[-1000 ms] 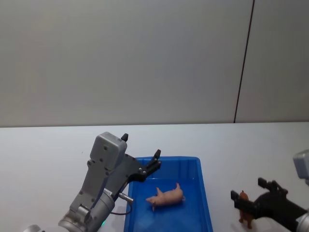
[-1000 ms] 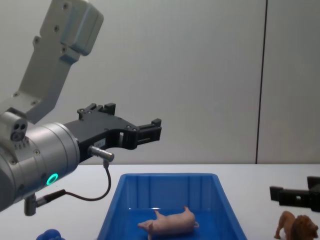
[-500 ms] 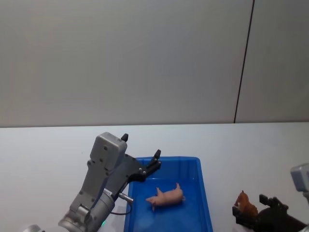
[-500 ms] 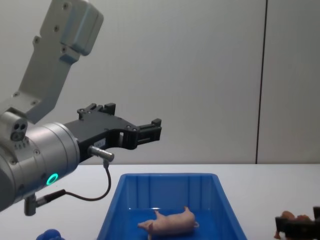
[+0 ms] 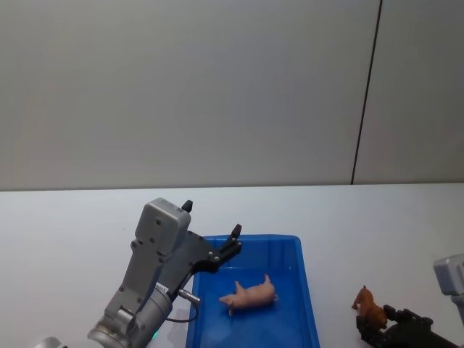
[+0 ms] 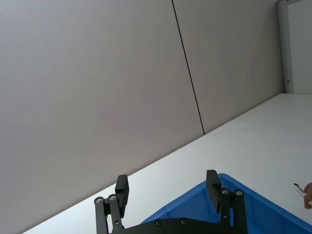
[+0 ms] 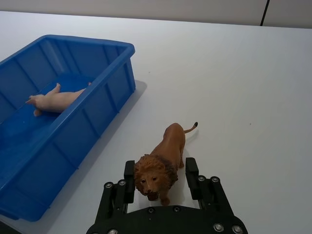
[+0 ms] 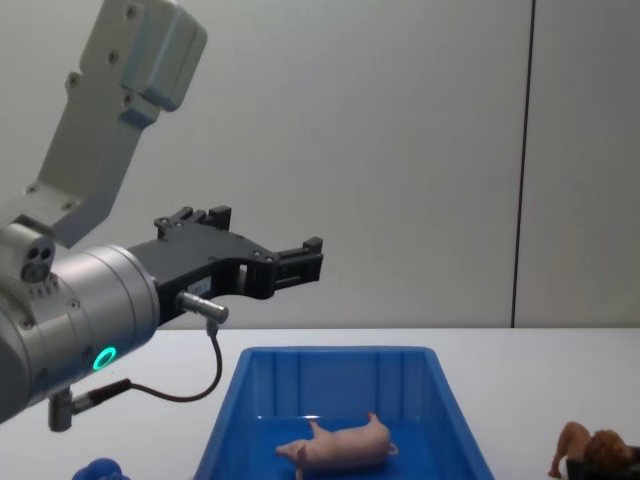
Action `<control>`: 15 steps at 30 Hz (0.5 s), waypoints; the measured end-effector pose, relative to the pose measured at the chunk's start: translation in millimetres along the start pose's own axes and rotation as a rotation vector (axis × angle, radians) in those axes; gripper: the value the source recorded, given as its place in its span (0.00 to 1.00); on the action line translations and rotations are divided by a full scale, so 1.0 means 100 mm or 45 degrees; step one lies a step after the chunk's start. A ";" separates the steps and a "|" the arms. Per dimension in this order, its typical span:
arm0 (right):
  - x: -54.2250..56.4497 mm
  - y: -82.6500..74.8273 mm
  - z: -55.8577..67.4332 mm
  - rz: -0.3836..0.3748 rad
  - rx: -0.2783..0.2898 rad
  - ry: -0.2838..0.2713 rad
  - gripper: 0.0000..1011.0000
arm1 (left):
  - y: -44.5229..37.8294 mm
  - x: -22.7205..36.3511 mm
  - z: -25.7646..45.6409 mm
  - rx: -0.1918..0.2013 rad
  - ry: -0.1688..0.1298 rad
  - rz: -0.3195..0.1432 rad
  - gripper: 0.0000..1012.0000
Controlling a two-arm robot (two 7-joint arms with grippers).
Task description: Pick up the two dolls from the table and place them into the box.
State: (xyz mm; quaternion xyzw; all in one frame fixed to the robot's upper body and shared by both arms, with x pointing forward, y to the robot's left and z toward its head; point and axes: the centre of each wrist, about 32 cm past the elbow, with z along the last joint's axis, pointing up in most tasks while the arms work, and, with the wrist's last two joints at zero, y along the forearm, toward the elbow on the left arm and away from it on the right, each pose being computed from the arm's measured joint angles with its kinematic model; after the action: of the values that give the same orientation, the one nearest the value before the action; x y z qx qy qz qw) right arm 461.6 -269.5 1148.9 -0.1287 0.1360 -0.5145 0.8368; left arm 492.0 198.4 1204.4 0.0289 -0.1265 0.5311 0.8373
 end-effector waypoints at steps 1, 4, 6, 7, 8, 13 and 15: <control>0.00 0.00 0.00 -0.001 0.001 0.000 0.61 | 0.000 0.000 0.000 0.000 0.000 0.000 0.99; 0.00 0.00 0.00 -0.006 0.010 -0.001 0.53 | 0.000 0.000 0.000 0.000 0.000 0.000 0.99; -0.01 0.00 0.00 -0.009 0.017 -0.006 0.46 | 0.000 0.000 0.000 0.000 0.000 0.000 0.99; -0.01 0.00 0.00 -0.011 0.022 -0.008 0.45 | 0.000 0.000 0.000 0.000 0.000 0.000 0.99; -0.01 0.00 0.01 -0.012 0.025 -0.010 0.44 | 0.000 0.000 0.000 0.000 0.000 0.000 0.99; -0.03 -0.01 0.05 -0.013 0.066 -0.035 0.44 | 0.000 0.000 0.000 0.000 0.000 0.000 0.99; -0.04 -0.02 0.07 -0.011 0.090 -0.049 0.44 | 0.000 0.000 0.000 0.000 0.000 0.000 0.99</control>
State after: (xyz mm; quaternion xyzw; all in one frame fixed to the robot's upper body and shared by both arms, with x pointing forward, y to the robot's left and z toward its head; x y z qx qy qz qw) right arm 461.4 -266.2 1156.6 -0.1094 0.1009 -0.5200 0.8411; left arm 492.0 198.4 1204.4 0.0288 -0.1265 0.5311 0.8373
